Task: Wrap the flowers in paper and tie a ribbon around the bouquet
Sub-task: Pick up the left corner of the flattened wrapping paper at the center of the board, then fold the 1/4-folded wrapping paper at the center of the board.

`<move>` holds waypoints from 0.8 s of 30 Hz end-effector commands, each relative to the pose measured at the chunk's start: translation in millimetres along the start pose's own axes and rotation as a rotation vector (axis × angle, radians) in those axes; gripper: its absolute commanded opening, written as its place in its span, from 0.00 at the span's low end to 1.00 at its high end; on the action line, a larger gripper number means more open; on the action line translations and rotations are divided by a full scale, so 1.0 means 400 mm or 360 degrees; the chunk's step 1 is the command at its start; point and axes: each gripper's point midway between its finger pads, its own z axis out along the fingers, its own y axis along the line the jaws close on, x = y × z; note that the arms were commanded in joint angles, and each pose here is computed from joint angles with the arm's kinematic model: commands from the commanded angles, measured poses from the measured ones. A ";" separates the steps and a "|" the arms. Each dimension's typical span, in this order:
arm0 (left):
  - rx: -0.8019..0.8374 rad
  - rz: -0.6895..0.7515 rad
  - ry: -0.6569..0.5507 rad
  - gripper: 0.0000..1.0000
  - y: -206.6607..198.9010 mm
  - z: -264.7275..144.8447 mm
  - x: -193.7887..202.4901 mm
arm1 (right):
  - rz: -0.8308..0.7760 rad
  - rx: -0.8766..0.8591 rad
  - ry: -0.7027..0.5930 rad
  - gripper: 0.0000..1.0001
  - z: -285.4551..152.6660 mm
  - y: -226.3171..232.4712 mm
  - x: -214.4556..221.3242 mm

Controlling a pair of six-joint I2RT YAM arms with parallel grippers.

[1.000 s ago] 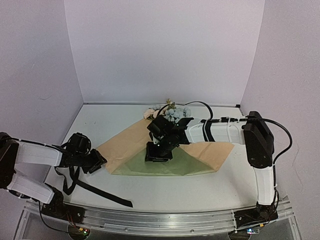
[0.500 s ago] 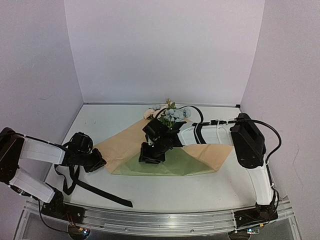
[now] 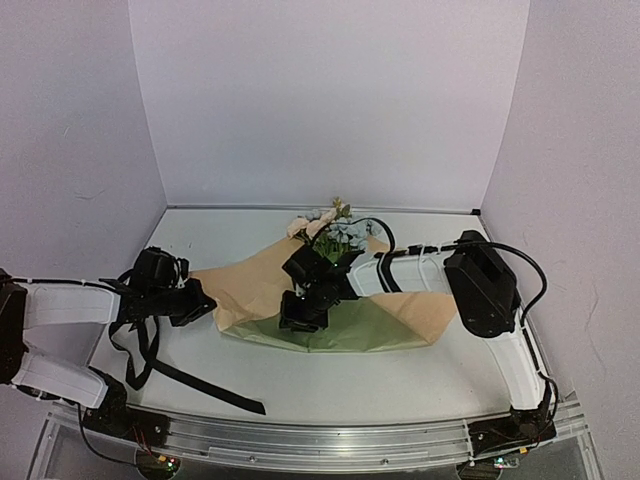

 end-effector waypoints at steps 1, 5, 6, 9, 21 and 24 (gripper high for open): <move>0.0097 0.0081 0.0009 0.00 -0.060 -0.025 -0.024 | -0.0048 -0.0010 -0.0064 0.30 0.001 0.019 -0.033; 0.0083 0.0077 0.0026 0.00 -0.062 -0.024 -0.025 | -0.0105 -0.0041 -0.0092 0.31 -0.042 0.040 -0.040; 0.0074 0.0070 0.0032 0.00 -0.059 -0.022 -0.023 | -0.0122 -0.0061 -0.0106 0.31 -0.063 0.052 -0.044; 0.0066 0.0065 0.0049 0.00 -0.057 -0.018 -0.020 | -0.0175 -0.0137 -0.0113 0.32 -0.114 0.087 -0.045; 0.0057 0.0081 0.0080 0.00 -0.063 -0.016 -0.021 | -0.0106 -0.0439 0.0001 0.26 -0.151 0.142 0.030; 0.0055 0.0086 0.0088 0.00 -0.066 -0.016 -0.021 | -0.0097 -0.0433 0.0032 0.23 -0.129 0.128 0.053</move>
